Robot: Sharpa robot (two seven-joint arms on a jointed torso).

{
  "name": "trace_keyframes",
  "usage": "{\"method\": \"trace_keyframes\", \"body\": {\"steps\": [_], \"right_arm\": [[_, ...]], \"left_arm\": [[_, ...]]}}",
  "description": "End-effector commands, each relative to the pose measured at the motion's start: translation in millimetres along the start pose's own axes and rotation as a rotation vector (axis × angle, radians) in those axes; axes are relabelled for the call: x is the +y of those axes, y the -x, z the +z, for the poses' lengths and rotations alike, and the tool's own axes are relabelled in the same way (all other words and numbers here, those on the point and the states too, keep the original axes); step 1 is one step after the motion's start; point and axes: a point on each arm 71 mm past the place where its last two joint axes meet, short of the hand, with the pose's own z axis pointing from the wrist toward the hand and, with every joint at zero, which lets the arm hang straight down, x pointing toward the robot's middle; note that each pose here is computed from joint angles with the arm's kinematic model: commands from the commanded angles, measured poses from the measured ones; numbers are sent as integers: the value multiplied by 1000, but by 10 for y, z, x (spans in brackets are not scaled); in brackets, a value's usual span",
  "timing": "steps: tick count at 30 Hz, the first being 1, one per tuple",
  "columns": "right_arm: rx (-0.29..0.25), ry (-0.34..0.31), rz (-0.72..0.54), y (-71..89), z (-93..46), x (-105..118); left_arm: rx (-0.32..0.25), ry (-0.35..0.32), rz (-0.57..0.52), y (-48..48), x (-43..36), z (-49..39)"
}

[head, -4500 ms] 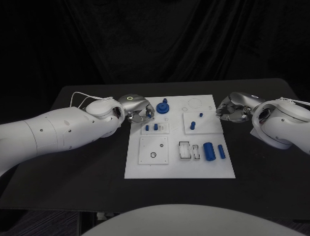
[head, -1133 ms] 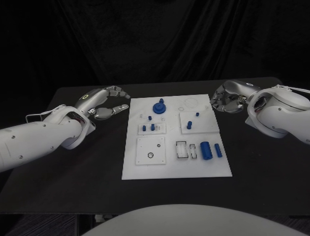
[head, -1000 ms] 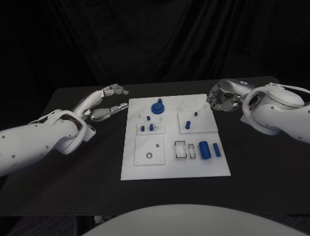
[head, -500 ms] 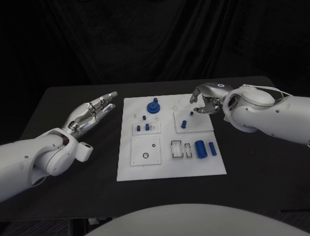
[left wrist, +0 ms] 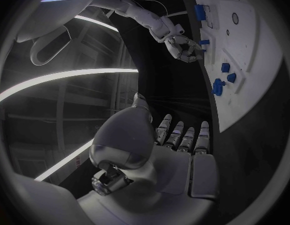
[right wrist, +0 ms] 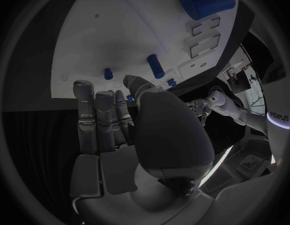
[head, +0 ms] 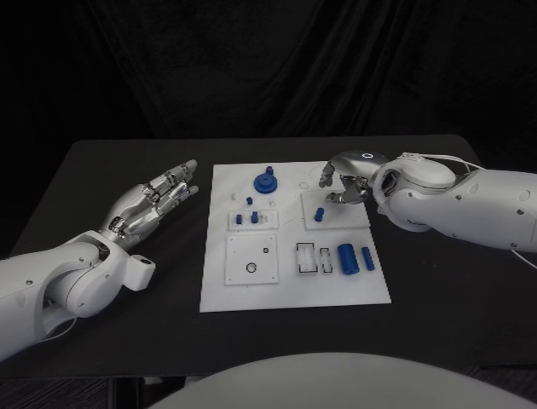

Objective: Assemble the parts on the task board

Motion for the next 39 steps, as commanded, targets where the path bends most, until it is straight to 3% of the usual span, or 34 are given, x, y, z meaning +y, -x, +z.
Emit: {"method": "trace_keyframes", "body": {"steps": [1,14,39], "right_arm": [[14,2,-17,-32,3,-7],[23,-59,-63,-88,0,-84],[36,-77,-75,-114,28,-105]], "left_arm": [[16,-148,-46,-32,-110,-9],[22,-142,-53,-54,-100,-13],[42,-118,-68,-65,-62,14]]}}
